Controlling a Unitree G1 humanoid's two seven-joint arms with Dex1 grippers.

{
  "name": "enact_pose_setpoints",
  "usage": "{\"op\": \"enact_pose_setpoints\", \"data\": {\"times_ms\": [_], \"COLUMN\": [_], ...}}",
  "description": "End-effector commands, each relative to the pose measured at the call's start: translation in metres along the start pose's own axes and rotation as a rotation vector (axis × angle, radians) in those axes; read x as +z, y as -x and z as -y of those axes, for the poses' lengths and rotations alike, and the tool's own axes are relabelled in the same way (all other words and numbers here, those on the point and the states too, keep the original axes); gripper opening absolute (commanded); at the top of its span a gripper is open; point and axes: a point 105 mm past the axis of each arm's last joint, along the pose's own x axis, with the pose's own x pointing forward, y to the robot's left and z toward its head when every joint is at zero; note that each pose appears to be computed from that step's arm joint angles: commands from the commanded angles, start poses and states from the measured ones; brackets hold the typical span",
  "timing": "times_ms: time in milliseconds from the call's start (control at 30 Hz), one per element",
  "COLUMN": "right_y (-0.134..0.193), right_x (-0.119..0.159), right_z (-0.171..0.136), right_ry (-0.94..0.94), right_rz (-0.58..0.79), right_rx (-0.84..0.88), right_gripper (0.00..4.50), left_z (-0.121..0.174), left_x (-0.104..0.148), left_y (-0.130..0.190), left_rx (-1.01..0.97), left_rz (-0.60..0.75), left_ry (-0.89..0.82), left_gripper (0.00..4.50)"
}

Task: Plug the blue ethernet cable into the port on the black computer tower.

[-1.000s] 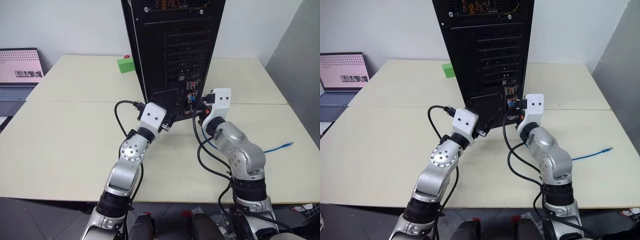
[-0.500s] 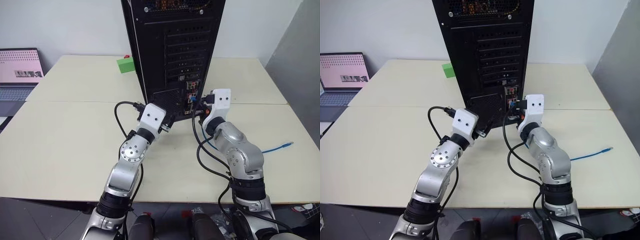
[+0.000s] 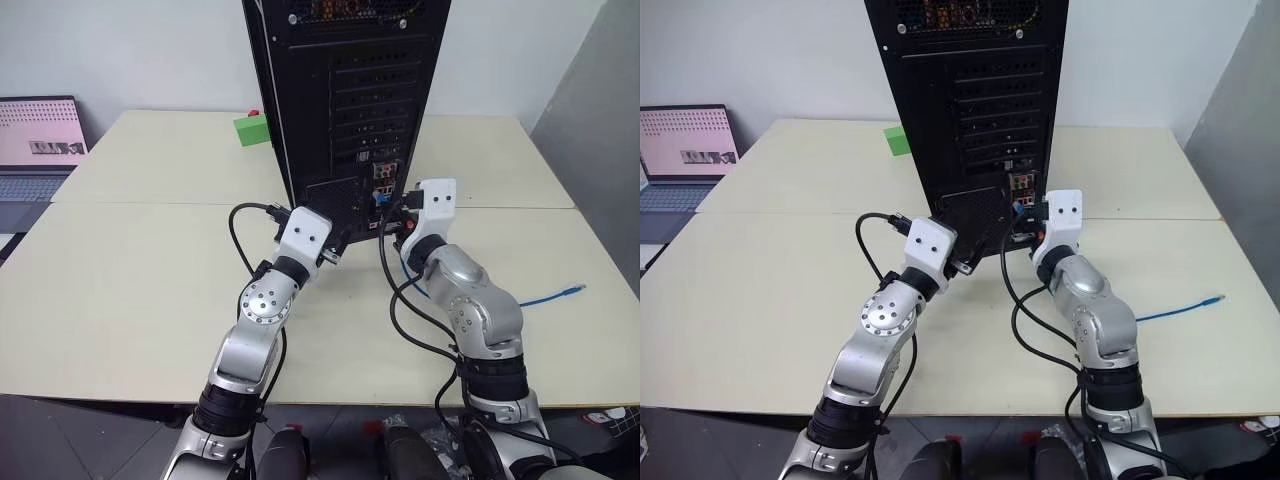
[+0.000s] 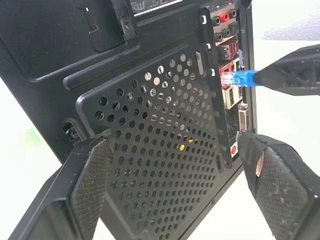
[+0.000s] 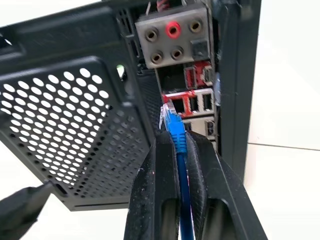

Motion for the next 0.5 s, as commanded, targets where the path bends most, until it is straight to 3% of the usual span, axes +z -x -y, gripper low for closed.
{"op": "enact_pose_setpoints", "data": {"times_ms": [33,500], "right_y": [0.0002,-0.0015], "right_x": [0.0186,0.0236], "right_z": [-0.0021,-0.0025], "right_ry": [0.020,0.034], "right_rz": [0.068,0.088], "right_rx": [0.002,0.004], "right_gripper": [0.00,0.00], "left_z": [-0.0023,-0.0017], "left_x": [0.0095,0.0097], "left_y": [0.0009,0.0015], "left_rx": [0.009,0.007], "left_rz": [0.042,0.043], "left_ry": [-0.009,-0.012], "left_gripper": [4.11,4.11]}}
